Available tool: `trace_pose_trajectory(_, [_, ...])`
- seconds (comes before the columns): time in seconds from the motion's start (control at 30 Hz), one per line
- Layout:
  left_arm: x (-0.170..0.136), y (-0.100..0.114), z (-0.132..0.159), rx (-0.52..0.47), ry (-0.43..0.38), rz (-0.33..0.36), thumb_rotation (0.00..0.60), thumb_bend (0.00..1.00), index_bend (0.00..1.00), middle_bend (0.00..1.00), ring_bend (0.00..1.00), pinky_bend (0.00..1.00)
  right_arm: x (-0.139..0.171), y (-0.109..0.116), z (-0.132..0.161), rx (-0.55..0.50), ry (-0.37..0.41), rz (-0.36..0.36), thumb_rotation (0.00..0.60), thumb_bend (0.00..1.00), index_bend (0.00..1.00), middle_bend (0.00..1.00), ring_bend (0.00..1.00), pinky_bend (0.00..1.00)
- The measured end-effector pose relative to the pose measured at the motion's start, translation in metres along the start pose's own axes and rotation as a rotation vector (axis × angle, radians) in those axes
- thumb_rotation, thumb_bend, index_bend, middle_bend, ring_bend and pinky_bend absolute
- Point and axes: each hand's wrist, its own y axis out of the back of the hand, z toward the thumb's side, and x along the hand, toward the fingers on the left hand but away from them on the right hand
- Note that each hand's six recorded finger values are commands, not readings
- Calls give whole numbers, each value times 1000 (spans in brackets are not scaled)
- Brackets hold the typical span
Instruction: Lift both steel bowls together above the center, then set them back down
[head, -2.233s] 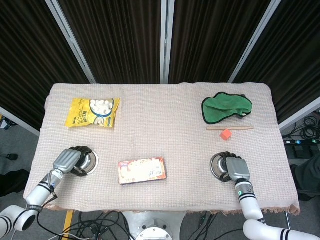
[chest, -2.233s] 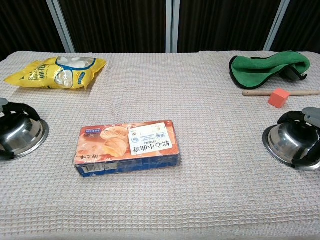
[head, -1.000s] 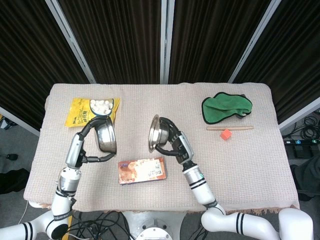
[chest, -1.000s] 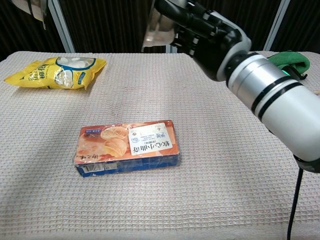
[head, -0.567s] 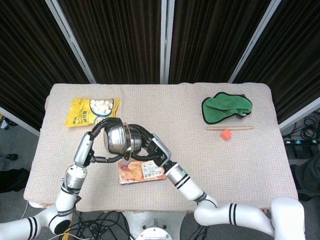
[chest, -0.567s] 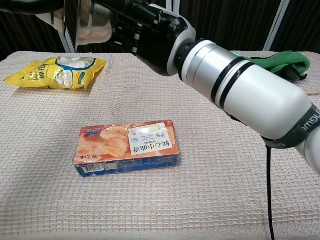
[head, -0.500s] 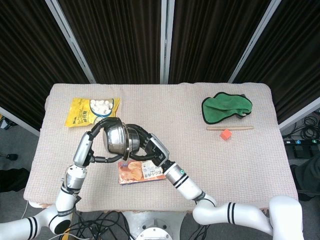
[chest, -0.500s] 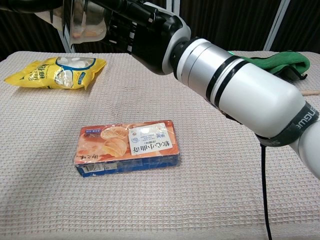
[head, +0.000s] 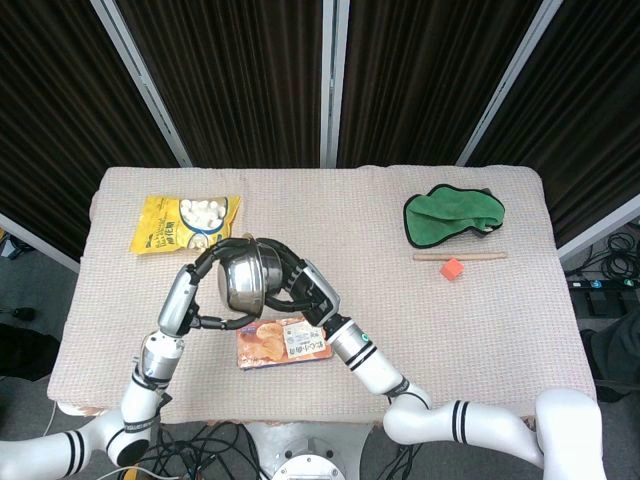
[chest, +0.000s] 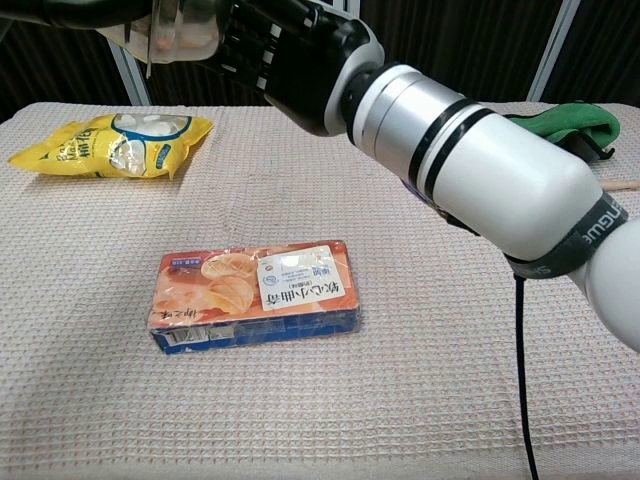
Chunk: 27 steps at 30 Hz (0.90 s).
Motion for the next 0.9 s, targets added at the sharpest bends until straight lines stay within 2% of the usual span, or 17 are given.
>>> trace_pose_trajectory(0.1, [2, 2, 3, 17, -17, 14, 600, 133, 445, 430, 353, 512, 0, -4, 1, -10, -1, 16, 600, 212, 518, 405, 333, 449])
trace_pose_trajectory(0.33, [-2, 17, -4, 26, 6, 55, 600, 134, 444, 430, 353, 513, 15, 28, 15, -17, 47, -63, 600, 220, 518, 412, 334, 453])
trace_pose_trajectory(0.4, [-1, 14, -5, 17, 10, 45, 600, 133, 444, 430, 354, 513, 14, 24, 15, -16, 42, -53, 600, 220, 518, 412, 334, 454])
trace_pose_trajectory(0.53, [3, 3, -1, -14, -1, 29, 600, 134, 444, 430, 353, 513, 5, 3, 10, -24, 15, 8, 600, 220, 518, 412, 334, 454])
trace_pose_trajectory(0.67, [5, 1, 4, -25, -15, 36, 600, 134, 444, 430, 353, 513, 1, -9, 7, -47, 2, 43, 600, 220, 518, 411, 333, 456])
trace_pose_trajectory(0.8, [0, 16, 5, 12, -20, 68, 600, 133, 443, 430, 353, 513, 11, 8, 14, -15, 30, 3, 600, 220, 518, 409, 333, 456])
trace_pose_trajectory(0.9, [-9, 40, -3, 77, 8, 111, 600, 133, 443, 430, 357, 518, 22, 29, 23, 83, 59, -48, 600, 221, 519, 408, 333, 456])
